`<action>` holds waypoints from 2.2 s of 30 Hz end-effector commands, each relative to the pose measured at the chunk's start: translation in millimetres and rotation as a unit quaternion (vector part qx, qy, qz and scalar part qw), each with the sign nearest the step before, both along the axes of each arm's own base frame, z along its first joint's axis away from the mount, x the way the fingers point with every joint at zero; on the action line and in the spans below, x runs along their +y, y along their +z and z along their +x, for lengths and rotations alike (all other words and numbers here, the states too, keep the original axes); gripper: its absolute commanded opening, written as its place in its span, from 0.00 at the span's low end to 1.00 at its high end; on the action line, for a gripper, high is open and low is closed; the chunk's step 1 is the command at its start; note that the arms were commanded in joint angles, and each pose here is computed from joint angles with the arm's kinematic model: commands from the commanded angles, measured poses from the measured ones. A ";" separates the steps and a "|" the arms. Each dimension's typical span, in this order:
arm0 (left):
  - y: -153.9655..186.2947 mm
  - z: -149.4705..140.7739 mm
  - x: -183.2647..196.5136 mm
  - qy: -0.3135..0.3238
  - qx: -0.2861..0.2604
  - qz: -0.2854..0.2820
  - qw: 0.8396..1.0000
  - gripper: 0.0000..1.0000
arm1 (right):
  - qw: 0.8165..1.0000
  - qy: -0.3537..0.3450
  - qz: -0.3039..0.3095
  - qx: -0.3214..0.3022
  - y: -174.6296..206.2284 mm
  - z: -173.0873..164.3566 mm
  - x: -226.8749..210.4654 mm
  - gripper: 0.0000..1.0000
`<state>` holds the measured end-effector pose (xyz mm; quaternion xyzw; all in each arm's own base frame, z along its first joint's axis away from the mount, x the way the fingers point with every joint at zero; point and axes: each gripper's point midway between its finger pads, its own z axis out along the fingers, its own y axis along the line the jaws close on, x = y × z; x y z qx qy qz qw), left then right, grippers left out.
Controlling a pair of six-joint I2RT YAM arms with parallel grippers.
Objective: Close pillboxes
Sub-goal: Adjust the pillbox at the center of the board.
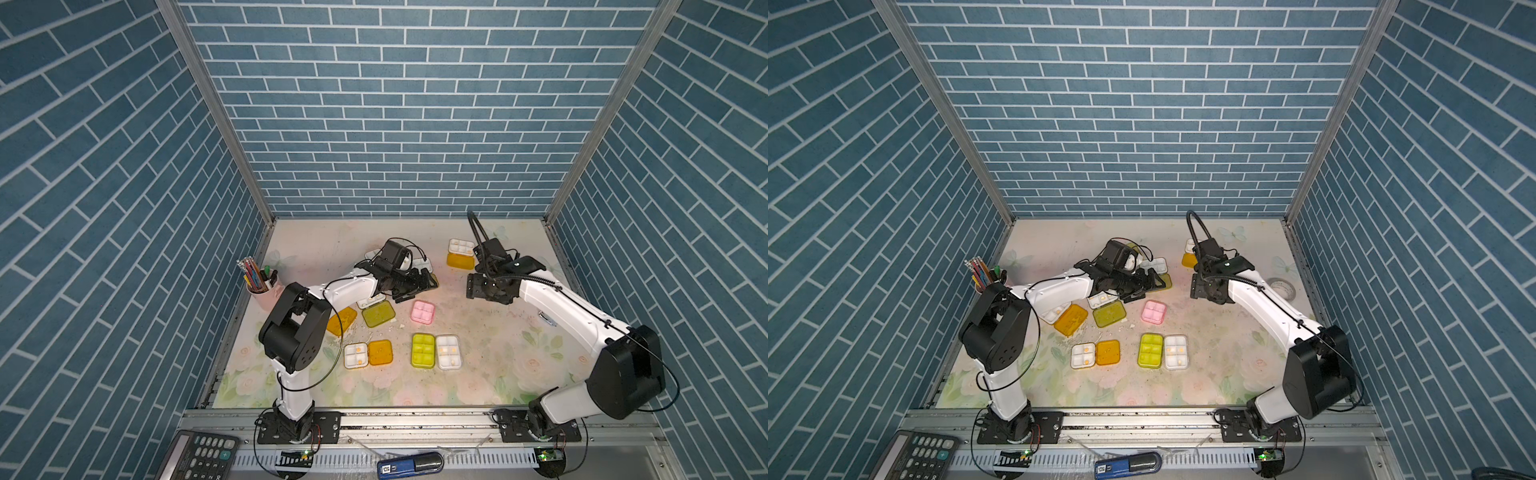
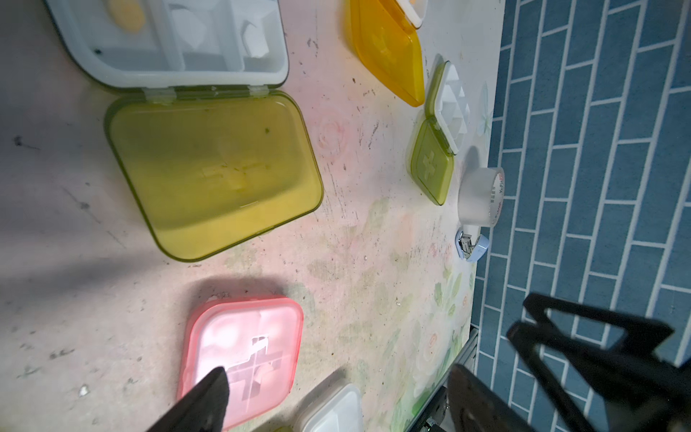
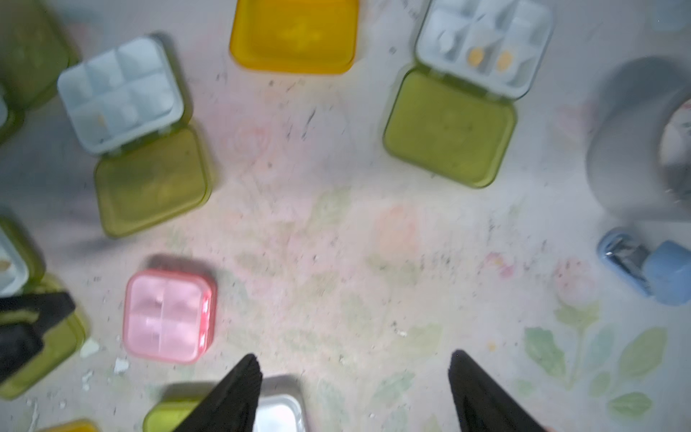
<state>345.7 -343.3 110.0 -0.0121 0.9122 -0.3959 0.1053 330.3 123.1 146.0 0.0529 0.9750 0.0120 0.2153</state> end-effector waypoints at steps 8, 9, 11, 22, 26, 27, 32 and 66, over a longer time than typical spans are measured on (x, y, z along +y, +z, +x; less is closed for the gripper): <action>25.5 -37.6 -48.2 -0.089 -0.022 -0.046 0.995 0.92 | 0.996 -0.093 0.004 0.005 -24.1 92.7 -79.3 0.86; 25.6 -40.5 -50.7 -0.094 -0.020 -0.048 0.994 0.93 | 0.995 -0.098 0.011 0.009 -28.9 99.5 -84.2 0.86; 25.4 -43.2 -53.8 -0.101 -0.017 -0.051 0.993 0.93 | 0.993 -0.112 0.023 0.013 -34.8 111.9 -94.8 0.86; 21.5 -47.1 -57.8 -0.110 -0.009 -0.052 0.993 0.93 | 0.985 -0.137 0.101 0.004 -64.7 171.1 -125.1 0.86; 22.8 -47.5 -59.0 -0.113 -0.009 -0.055 0.992 0.93 | 0.986 -0.106 0.132 0.008 -78.3 185.0 -114.2 0.83; 23.1 -47.5 -59.2 -0.114 -0.009 -0.055 0.992 0.93 | 0.986 -0.099 0.134 0.009 -82.1 187.7 -112.5 0.82; 22.8 -47.6 -59.7 -0.116 -0.009 -0.056 0.992 0.93 | 0.987 -0.086 0.131 0.026 -103.6 192.7 -112.2 0.81; 19.4 -48.6 -60.2 -0.120 -0.005 -0.051 0.991 0.93 | 0.982 -0.025 0.178 0.052 -98.9 183.6 -88.8 0.76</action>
